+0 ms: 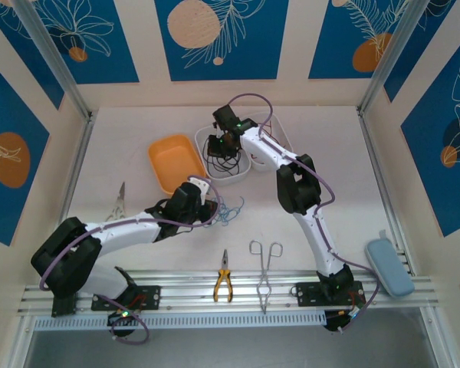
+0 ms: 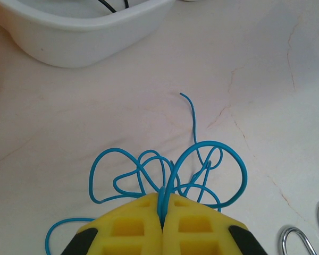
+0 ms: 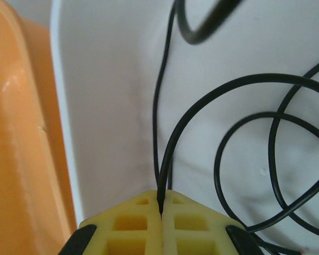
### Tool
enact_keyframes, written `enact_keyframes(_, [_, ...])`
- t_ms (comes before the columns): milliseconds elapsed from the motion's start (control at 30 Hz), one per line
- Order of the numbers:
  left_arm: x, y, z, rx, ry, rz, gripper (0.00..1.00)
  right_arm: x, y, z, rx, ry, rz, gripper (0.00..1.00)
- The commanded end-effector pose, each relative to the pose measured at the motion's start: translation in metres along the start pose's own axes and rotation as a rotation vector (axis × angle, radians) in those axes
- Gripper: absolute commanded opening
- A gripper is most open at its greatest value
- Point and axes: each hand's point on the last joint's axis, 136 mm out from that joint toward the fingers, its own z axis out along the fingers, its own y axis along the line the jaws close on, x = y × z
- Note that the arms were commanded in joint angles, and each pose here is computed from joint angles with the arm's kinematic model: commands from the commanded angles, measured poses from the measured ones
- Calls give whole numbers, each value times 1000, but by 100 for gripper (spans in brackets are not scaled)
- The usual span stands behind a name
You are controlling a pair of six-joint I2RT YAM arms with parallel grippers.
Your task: Untangle the cables
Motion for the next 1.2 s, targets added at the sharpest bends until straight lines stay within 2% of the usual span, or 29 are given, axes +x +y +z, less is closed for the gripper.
enact_keyframes(0, [-6, -2, -1, 17, -20, -17, 0, -9, 2, 10, -56, -29, 31, 0])
enact_keyframes(233, [-8, -2, -1, 15, -28, -19, 0, -22, -3, 14, -88, -78, 63, 0])
enact_keyframes(400, [-10, -3, -3, 15, -34, -26, 3, -27, -7, 7, -66, -60, 69, 18])
enact_keyframes(533, [-13, -3, -6, 9, -46, -18, 4, -30, -4, -20, -16, -56, 33, 35])
enact_keyframes(600, [-14, -2, -6, 6, -45, -15, 3, -28, -6, -33, 21, -47, 34, 39])
enact_keyframes(767, [-16, -4, -6, 11, -46, -19, 0, -13, -13, -62, 92, -31, 41, 41])
enact_keyframes(967, [-24, -10, -14, 29, -63, -7, 0, 2, -1, -105, 94, -84, -12, 42])
enact_keyframes(1167, [-33, -21, -17, 76, -71, -10, 0, 35, -18, -150, 105, -127, 57, 42])
